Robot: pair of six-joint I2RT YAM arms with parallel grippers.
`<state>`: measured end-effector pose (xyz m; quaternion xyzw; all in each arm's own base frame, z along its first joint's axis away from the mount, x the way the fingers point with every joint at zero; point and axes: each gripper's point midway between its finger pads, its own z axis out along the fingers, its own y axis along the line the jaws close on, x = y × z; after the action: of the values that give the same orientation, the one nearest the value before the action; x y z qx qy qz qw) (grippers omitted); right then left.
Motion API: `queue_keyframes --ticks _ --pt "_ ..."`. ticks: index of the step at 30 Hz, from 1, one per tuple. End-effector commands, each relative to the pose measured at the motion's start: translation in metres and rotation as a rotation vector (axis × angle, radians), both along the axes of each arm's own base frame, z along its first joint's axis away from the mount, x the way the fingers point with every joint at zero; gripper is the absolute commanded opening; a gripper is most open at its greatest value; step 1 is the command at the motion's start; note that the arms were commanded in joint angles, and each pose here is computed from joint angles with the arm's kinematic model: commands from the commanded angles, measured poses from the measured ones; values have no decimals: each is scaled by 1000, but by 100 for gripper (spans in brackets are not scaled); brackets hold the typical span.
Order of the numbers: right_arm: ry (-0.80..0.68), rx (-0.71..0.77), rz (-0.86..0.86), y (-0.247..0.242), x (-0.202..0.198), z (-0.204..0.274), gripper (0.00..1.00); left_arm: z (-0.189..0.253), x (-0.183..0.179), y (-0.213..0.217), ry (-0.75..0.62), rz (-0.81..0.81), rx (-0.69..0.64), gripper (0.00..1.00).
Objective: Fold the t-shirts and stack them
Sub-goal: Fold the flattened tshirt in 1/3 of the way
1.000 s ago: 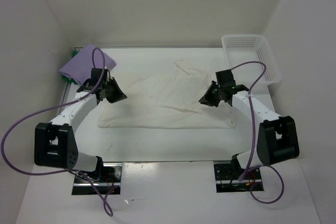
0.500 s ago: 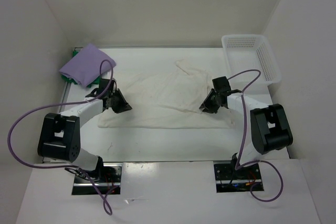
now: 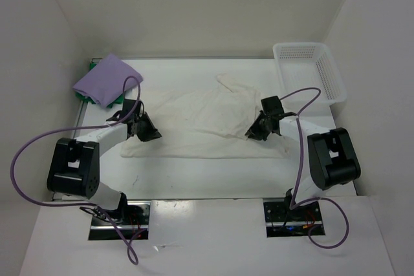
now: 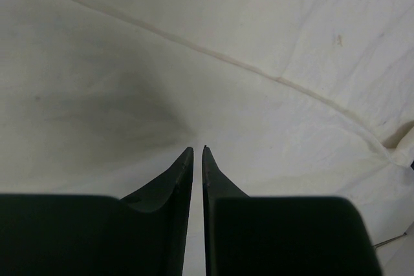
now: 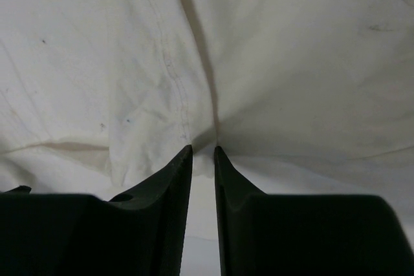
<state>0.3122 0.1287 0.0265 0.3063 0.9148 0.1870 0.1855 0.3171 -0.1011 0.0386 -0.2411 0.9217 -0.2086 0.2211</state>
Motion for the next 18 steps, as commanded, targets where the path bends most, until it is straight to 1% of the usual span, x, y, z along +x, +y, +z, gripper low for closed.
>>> queue_keyframes --ticks 1,2,3,5,6,8,15,16,18 --pt "-39 28 18 11 11 2 24 -8 2 5 0 24 18 16" --pt "-48 40 24 13 14 7 24 -8 2 5 0 24 18 16" --pt "-45 39 24 14 16 6 19 -8 2 5 0 24 18 16" --pt "-42 48 30 16 18 6 17 -8 2 5 0 24 18 16" --pt "-40 47 30 16 19 3 13 -5 3 5 -11 24 16 16" --pt "-43 76 36 22 23 8 10 -8 0 5 -2 24 17 16" --pt "-100 127 57 41 47 37 10 -5 1 7 -9 37 19 16" --pt "-116 131 58 44 56 43 10 -5 1 7 -9 37 19 16" --pt "-108 130 67 50 64 39 9 -5 1 7 -9 37 19 16"
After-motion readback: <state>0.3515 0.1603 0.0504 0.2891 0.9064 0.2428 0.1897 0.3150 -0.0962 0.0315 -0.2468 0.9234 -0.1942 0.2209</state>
